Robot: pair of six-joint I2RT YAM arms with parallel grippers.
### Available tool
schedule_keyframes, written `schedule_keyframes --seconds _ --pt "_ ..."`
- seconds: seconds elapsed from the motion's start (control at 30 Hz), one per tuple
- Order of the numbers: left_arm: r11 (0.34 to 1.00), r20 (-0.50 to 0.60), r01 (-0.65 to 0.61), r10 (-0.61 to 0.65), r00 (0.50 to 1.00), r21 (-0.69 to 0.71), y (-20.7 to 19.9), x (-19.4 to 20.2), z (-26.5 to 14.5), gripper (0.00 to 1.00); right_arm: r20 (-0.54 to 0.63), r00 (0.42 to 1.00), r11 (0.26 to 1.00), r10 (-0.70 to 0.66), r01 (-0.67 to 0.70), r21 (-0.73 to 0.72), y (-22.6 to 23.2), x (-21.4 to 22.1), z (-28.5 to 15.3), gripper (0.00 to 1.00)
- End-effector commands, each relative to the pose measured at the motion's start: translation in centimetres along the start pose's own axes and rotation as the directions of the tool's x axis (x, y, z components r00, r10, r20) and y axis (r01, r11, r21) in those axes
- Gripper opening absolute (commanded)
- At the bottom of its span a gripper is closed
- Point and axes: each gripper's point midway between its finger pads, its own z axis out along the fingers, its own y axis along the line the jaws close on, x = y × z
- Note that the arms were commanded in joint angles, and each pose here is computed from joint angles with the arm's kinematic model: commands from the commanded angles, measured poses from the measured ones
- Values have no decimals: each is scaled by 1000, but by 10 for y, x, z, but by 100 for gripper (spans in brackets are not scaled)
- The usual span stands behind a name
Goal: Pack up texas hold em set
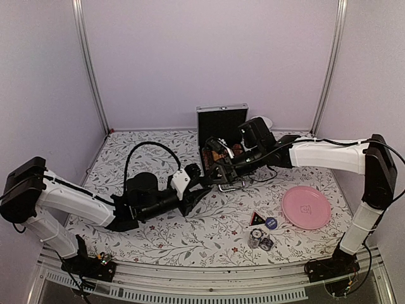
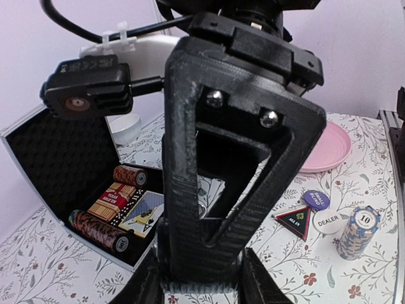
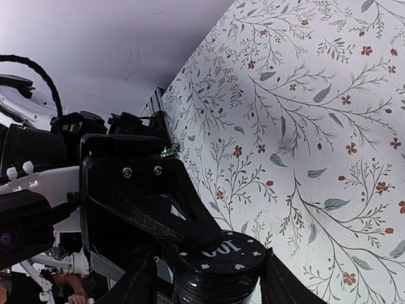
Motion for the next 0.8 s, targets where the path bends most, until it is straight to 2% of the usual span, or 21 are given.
schedule_keyframes --seconds 0.0,0.23,0.4,0.47,0.57,0.6,0.67,0.77 --pt "1000 44 11 -12 999 3 -2 -14 -4 15 -53 999 999 -8 6 -48 0 13 11 53" --pt "1000 36 13 -13 999 7 -3 -11 -3 15 -33 999 999 -26 25 -40 2 7 9 46" --pt "1000 31 16 -16 999 9 -3 -9 -2 16 -7 1000 1000 -26 26 -2 0 2 6 37" --pt "1000 27 17 -17 999 1 -2 -7 -2 25 17 999 999 -31 30 26 -1 -4 3 30" --pt "999 23 28 -27 999 -39 5 -2 -3 62 66 998 995 -20 13 102 -9 -15 -2 15" --pt "998 25 38 -36 999 -58 10 0 -4 72 81 997 991 -12 1 134 -14 -17 -4 14" --pt "994 26 70 -68 997 -88 21 2 -8 82 111 994 979 19 -41 198 -26 -22 -5 14" --pt "983 30 143 -141 990 -116 42 7 -16 87 159 984 944 80 -126 305 -53 -26 -5 16"
